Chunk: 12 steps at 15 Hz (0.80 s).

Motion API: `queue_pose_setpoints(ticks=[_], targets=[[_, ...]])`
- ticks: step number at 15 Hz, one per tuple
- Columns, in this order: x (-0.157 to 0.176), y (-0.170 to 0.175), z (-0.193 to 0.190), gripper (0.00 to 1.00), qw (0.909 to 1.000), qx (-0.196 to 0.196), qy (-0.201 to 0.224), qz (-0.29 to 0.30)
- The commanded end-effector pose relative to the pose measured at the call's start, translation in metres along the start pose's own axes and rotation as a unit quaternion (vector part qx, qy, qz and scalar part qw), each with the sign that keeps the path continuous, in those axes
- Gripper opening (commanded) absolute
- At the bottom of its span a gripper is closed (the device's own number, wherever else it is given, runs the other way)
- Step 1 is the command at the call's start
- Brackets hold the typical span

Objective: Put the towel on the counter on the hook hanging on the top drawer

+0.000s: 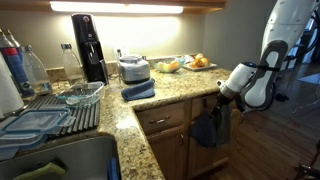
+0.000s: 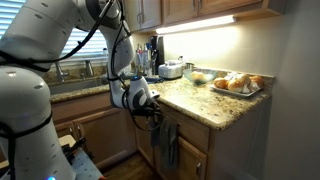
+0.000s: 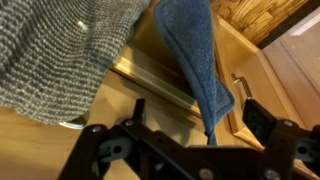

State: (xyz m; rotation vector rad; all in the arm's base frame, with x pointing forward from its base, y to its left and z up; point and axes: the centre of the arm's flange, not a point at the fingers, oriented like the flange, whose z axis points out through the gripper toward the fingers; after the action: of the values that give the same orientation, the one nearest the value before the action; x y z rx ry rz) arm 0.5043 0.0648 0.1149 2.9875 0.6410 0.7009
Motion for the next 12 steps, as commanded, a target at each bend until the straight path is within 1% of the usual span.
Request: queue_pose_setpoints(ticks=[1, 3, 5, 6, 8, 12], targets=[[-0.012, 0.007, 0.008, 0.96, 0.9997, 0.003, 0.022, 0.012], [-0.008, 0.007, 0.008, 0.94, 0.9995, 0.008, 0.026, 0.015], [-0.011, 0.002, 0.01, 0.96, 0.9995, 0.021, 0.018, 0.013], [-0.014, -0.001, 0.012, 0.98, 0.9994, 0.029, 0.014, 0.012], [-0.021, -0.008, 0.017, 1.0, 0.9991, 0.039, 0.006, 0.013], [-0.029, -0.008, 0.03, 1.0, 0.9992, 0.039, 0.004, 0.013]])
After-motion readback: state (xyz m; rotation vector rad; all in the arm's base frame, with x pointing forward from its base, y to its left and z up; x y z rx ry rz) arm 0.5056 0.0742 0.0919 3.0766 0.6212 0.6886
